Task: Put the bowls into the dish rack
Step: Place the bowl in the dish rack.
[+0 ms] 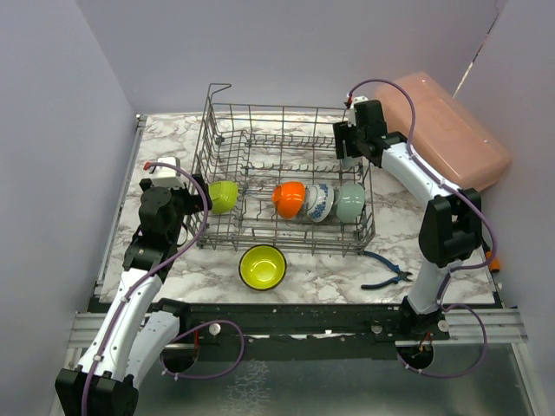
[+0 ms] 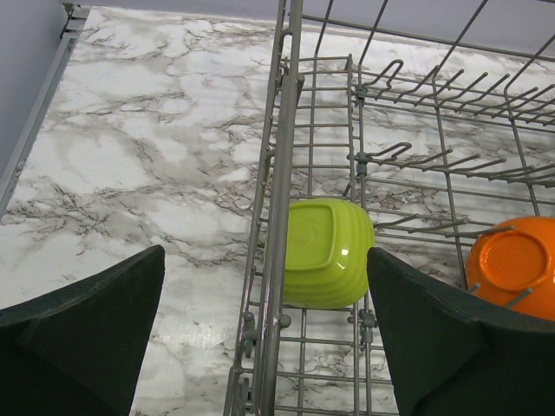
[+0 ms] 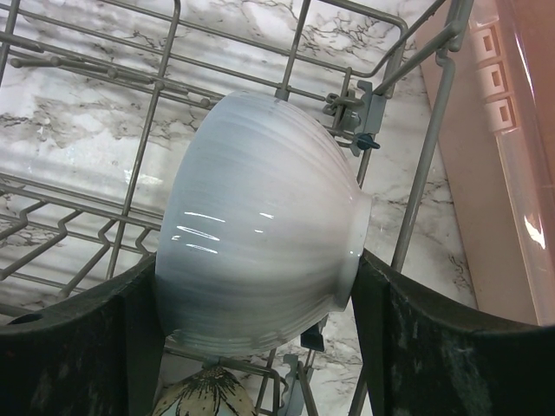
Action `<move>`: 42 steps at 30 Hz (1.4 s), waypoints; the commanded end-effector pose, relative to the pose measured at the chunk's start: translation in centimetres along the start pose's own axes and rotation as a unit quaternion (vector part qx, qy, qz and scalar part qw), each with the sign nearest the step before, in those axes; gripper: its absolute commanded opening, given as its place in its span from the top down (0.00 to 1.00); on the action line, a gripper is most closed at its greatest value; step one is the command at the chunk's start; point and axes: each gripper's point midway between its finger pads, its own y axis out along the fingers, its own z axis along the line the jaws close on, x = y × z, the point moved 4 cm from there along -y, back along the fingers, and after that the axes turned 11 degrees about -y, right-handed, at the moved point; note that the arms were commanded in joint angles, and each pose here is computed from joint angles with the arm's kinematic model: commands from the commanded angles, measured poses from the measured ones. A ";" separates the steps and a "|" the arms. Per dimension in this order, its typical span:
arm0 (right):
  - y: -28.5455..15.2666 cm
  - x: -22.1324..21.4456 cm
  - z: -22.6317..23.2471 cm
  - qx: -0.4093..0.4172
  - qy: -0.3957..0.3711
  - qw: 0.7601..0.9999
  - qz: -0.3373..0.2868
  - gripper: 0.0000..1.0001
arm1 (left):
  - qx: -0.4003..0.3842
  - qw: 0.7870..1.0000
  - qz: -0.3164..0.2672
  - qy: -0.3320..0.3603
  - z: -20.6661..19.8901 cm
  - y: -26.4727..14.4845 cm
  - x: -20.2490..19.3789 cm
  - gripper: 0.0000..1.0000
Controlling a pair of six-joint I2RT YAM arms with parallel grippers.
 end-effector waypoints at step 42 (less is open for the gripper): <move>-2.8 -1.0 -0.2 -0.011 0.008 0.999 0.044 0.06 | 0.009 0.999 0.035 0.014 0.8 0.0 -1.9 0.01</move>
